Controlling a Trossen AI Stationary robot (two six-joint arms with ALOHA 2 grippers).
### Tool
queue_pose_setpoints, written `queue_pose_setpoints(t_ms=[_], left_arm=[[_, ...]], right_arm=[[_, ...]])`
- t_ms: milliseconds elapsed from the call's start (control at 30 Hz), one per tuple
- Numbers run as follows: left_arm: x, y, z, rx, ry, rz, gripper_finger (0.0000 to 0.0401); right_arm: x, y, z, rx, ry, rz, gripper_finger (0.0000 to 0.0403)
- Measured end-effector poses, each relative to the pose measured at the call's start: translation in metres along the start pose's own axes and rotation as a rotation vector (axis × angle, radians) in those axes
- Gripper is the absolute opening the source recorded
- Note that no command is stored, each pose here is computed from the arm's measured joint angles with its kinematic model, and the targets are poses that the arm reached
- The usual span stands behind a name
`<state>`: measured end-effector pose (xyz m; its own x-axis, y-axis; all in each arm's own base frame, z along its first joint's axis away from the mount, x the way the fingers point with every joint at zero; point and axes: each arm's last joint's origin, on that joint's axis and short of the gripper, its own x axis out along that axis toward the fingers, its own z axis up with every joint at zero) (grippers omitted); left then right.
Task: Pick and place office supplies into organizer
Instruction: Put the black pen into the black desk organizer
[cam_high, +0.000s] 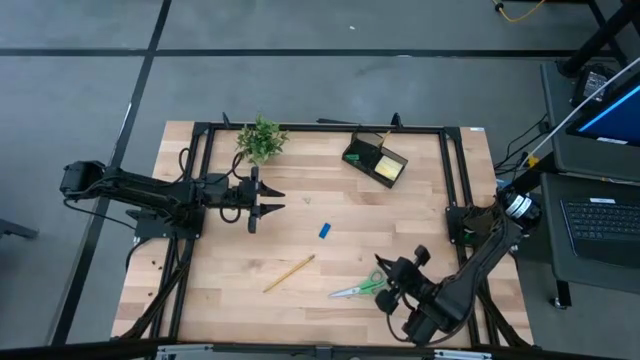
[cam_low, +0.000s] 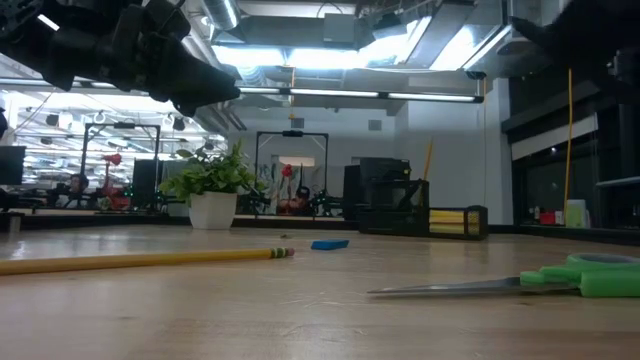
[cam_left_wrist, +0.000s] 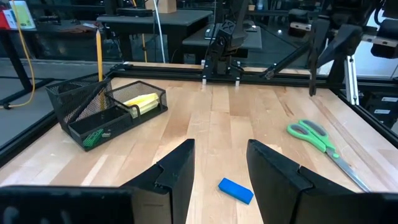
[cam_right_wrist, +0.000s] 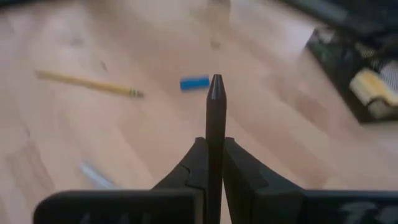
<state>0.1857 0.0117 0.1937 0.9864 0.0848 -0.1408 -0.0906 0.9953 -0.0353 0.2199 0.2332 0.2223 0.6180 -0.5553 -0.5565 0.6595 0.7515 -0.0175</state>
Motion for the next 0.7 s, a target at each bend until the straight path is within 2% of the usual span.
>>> queue_pose_setpoints(t_ms=[300,700], left_arm=[[0.000,0.000,0.000,0.000,0.000,0.000,0.0141],[0.000,0.000,0.000,0.000,0.001,0.000,0.0141]], right_arm=[[0.031,-0.010,-0.010,0.016,-0.149,-0.048,0.0029],[0.050,-0.018,0.003,0.001,-0.251,-0.129,0.0031]])
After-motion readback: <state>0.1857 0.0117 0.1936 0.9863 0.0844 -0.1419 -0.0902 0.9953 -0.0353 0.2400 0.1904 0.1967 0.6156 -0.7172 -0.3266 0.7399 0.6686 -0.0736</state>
